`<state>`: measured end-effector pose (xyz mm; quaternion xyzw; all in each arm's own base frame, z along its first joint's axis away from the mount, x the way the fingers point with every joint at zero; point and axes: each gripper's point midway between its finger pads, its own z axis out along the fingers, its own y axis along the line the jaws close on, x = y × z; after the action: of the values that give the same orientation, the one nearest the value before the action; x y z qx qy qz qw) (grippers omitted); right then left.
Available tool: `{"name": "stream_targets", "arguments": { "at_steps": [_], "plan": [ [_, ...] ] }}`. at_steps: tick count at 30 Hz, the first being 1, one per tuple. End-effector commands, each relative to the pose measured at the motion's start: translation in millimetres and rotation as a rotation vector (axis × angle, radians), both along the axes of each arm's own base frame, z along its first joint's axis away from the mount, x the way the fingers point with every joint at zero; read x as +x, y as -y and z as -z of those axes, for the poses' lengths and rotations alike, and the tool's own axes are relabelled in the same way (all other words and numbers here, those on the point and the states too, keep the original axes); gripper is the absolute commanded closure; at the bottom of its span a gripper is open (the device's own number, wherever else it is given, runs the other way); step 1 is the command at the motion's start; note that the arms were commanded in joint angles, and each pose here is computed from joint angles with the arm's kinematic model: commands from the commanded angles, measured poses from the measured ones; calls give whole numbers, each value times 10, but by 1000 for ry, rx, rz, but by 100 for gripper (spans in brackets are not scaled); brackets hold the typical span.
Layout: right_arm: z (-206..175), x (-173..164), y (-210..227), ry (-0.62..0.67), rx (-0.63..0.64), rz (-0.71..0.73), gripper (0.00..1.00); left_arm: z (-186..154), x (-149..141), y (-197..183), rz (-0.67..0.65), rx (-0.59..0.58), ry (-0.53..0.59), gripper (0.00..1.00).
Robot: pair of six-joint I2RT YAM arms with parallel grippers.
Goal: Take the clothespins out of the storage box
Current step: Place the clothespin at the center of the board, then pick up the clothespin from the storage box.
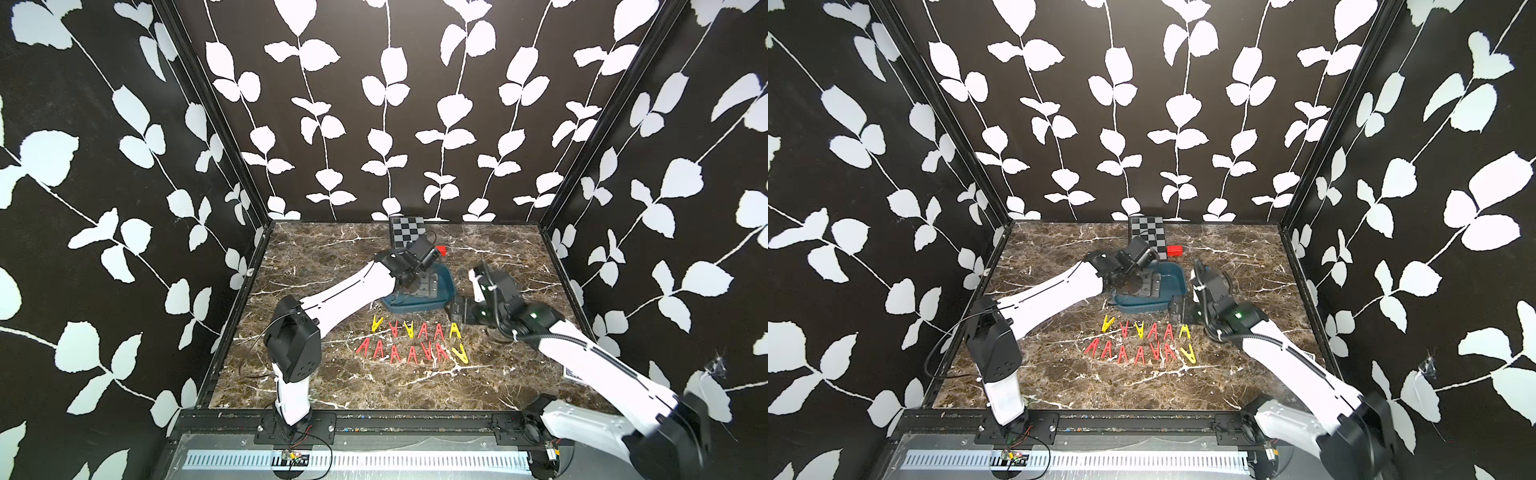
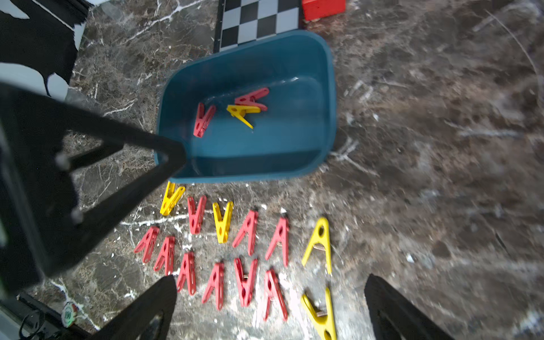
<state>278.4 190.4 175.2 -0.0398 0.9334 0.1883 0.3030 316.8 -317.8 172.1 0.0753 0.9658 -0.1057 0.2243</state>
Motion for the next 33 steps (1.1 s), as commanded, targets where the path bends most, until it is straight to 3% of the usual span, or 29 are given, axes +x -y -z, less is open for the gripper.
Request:
{"name": "stream_targets", "arguments": {
  "at_steps": [1, 9, 12, 17, 28, 33],
  "plan": [
    [-65, 249, -197, 35, -13, -64, 1, -153, -13, -270, -14, 17, 21, 1],
    [207, 704, -611, 15, -69, -186, 7, -187, 72, -741, -127, 12, 40, 1],
    [376, 835, -712, -19, -110, -221, 13, -195, 66, -832, -140, -7, 57, 1],
    [554, 1052, -901, -49, -137, -269, 35, -204, 76, -981, -160, -44, 86, 1],
    [996, 1298, -1144, -115, -169, -335, 56, -237, 5, -1141, -159, -46, 78, 1],
    [1197, 1342, -1174, -141, -190, -350, 58, -251, -15, -1165, -165, -76, 73, 1]
  ]
}}
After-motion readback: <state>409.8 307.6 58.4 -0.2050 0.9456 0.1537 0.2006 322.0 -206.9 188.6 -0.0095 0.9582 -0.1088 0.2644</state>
